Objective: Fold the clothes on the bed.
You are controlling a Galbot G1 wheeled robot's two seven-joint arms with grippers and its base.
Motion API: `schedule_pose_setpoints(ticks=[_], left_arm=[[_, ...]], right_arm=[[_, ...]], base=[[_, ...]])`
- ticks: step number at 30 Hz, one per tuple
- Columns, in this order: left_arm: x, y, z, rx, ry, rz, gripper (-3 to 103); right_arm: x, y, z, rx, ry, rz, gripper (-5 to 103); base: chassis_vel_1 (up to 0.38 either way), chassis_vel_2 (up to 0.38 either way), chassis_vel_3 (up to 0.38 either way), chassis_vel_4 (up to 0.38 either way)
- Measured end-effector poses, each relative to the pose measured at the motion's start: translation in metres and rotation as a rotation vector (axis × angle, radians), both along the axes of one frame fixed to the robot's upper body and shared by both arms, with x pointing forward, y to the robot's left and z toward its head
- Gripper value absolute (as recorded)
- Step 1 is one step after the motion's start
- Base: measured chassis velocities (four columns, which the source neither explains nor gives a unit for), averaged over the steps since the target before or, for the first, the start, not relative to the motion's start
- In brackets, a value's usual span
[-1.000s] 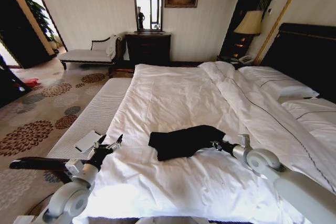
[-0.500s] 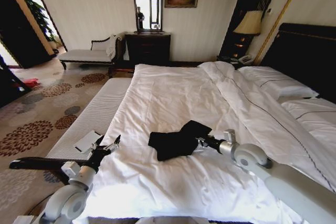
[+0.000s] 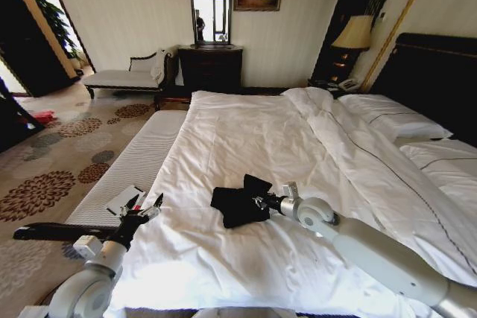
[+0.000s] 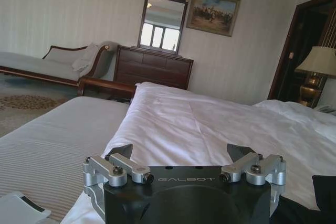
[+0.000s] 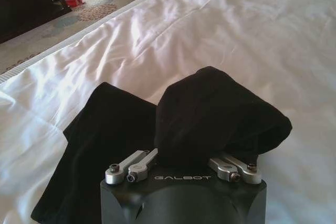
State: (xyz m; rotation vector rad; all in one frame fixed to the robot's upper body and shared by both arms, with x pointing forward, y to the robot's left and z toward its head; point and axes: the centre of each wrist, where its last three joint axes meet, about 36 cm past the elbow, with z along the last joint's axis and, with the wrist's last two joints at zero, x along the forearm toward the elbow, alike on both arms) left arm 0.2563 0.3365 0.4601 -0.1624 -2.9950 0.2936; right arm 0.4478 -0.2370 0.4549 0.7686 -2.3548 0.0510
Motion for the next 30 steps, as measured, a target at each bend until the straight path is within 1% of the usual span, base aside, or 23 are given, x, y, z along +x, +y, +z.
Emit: schedule_pose_setpoints(ticks=[5, 8, 17, 23, 29, 30], left_arm=[[0.001, 0.002, -0.001, 0.002, -0.003, 0.007, 100], [0.001, 0.002, -0.003, -0.005, -0.003, 0.012, 100], [0.002, 0.000, -0.007, -0.013, 0.003, 0.009, 100], [0.003, 0.000, -0.004, -0.012, -0.007, 0.009, 100], [0.000, 0.004, -0.004, -0.006, -0.002, 0.018, 100], [0.000, 0.004, -0.005, -0.005, 0.000, 0.020, 100]], right_arm=[[-0.006, 0.008, 0.000, -0.029, -0.025, 0.038, 9], [-0.020, 0.008, 0.002, -0.036, -0.030, 0.072, 9], [-0.032, -0.005, 0.016, -0.046, -0.060, 0.099, 9], [-0.038, 0.000, 0.007, -0.064, -0.064, 0.127, 9], [-0.039, 0.003, 0.006, -0.075, -0.070, 0.140, 8], [-0.038, 0.004, 0.008, -0.076, -0.077, 0.144, 14]], base=[[0.000, 0.000, 0.000, 0.000], [0.000, 0.000, 0.000, 0.000], [0.000, 0.000, 0.000, 0.000], [0.000, 0.000, 0.000, 0.000], [0.000, 0.000, 0.000, 0.000], [0.000, 0.000, 0.000, 0.000]])
